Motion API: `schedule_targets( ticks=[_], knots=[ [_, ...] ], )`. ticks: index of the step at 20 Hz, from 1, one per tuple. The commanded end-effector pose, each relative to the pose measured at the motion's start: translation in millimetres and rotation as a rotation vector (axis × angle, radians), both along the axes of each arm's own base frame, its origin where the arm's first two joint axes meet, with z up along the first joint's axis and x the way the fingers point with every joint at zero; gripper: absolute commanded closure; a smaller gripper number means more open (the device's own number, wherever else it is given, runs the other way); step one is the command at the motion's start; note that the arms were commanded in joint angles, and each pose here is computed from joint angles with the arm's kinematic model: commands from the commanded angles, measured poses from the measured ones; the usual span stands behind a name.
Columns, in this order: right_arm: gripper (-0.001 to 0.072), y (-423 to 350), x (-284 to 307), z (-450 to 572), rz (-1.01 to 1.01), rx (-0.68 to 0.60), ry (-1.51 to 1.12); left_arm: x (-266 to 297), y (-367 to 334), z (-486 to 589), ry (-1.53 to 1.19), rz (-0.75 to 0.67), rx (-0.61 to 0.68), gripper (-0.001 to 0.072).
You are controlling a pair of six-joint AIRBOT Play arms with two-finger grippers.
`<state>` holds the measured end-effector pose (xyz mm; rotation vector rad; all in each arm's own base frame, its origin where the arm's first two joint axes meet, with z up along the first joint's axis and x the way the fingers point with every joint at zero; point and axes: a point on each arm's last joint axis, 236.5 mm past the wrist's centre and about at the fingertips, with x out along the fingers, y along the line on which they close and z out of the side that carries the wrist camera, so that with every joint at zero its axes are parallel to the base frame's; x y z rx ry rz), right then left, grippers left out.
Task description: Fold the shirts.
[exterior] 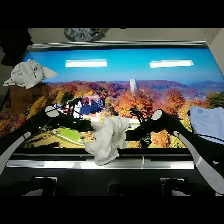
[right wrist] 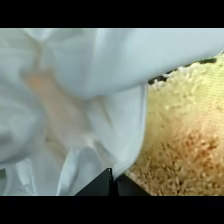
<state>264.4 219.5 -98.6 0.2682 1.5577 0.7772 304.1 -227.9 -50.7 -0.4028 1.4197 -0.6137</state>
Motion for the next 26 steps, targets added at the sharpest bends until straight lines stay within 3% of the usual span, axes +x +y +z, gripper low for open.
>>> schedule_targets(
  ticks=[1, 4, 6, 9, 13, 19, 22, 26],
  knots=[
    [0.0674, -5, 6, 0, -0.008, 0.006, -0.009, 12, 6, 9, -0.046, 0.001, 0.010, 0.0674],
    [0.0675, -42, 50, 40, -0.033, -0.001, -0.180, 53, 30, 68, -0.254, -0.007, 0.070, 0.0676],
    [0.0675, -79, 103, 116, -0.042, -0.014, -0.484, 89, 58, 154, -0.488, 0.033, 0.107, 0.0676],
    [0.0675, -151, 150, 284, -0.177, -0.144, -0.965, 111, 99, 323, -0.875, 0.167, 0.086, 0.0675],
    [0.0674, -225, 100, 457, -0.291, -0.458, -1.388, 64, 154, 500, -1.266, 0.376, 0.071, 0.0675],
    [0.0674, -193, 14, 571, -0.376, -0.382, -1.727, -37, 134, 627, -1.583, 0.445, -0.189, 0.0675],
    [0.0674, -193, -15, 612, -0.423, -0.406, -1.868, -61, 135, 643, -1.643, 0.455, -0.202, 0.0675],
    [0.0674, -195, -20, 619, -0.425, -0.426, -1.880, -46, 141, 637, -1.631, 0.466, -0.159, 0.0675]
  ],
)
